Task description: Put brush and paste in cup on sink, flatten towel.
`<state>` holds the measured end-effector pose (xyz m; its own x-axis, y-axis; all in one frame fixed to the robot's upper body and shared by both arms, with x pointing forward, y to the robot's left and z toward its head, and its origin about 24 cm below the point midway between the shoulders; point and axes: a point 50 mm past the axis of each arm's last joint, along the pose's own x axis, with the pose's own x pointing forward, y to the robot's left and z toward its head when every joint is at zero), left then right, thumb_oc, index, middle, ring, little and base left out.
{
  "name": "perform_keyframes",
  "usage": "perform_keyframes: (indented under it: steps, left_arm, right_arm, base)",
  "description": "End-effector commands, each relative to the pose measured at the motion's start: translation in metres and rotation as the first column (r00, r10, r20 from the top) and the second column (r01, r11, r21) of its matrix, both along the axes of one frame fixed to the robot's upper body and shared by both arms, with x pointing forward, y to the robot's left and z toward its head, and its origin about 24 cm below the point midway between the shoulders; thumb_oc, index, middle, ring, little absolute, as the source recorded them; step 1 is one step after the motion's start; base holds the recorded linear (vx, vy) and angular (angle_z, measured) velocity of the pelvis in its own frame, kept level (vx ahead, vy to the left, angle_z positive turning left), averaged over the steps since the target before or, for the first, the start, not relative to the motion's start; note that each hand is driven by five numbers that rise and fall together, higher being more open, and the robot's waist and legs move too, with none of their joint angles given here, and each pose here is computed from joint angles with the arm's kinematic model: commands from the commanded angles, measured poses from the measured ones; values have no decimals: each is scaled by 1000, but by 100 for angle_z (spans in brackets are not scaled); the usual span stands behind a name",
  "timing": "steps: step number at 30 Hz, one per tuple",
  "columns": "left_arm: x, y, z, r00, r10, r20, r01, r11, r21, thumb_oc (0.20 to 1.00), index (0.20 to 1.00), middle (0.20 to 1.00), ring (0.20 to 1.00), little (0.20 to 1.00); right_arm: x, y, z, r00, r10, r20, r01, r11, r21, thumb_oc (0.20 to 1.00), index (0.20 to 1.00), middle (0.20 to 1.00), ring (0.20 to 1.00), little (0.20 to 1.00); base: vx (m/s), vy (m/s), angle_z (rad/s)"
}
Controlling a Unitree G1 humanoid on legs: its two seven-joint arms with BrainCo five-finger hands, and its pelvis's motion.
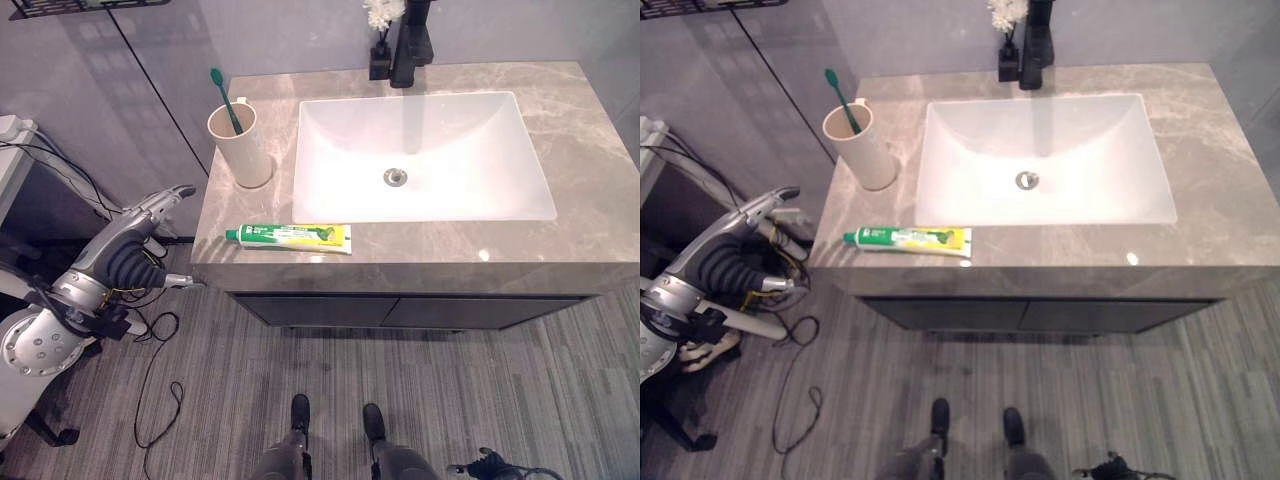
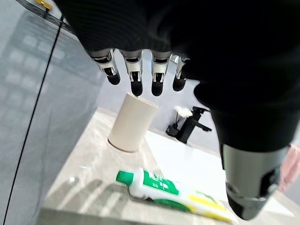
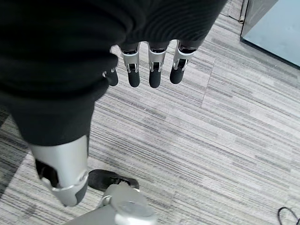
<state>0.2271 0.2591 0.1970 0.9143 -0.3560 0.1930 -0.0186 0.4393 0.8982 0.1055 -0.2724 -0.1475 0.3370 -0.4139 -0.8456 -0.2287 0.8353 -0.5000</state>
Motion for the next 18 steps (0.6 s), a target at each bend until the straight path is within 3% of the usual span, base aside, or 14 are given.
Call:
perform_keyframes:
  steps: [1,18]
  left_arm:
    - [6,2,11,998,0,68,-3,999,48,1000,1000,1000,1000,1000]
    - [18,-5,-3,999,-16,29,12,991,130,1000,1000,1000,1000,1000]
  right_arm:
    - [2,9,-2,999,40,12,-40,999,12,1000,1000,1000,1000,1000]
    - [-25,-1,-6,997,-21,-76,19,999,-29,1000,1000,1000,1000,1000]
  base:
    - [0,0,0]
    - [-25,-4,-4]
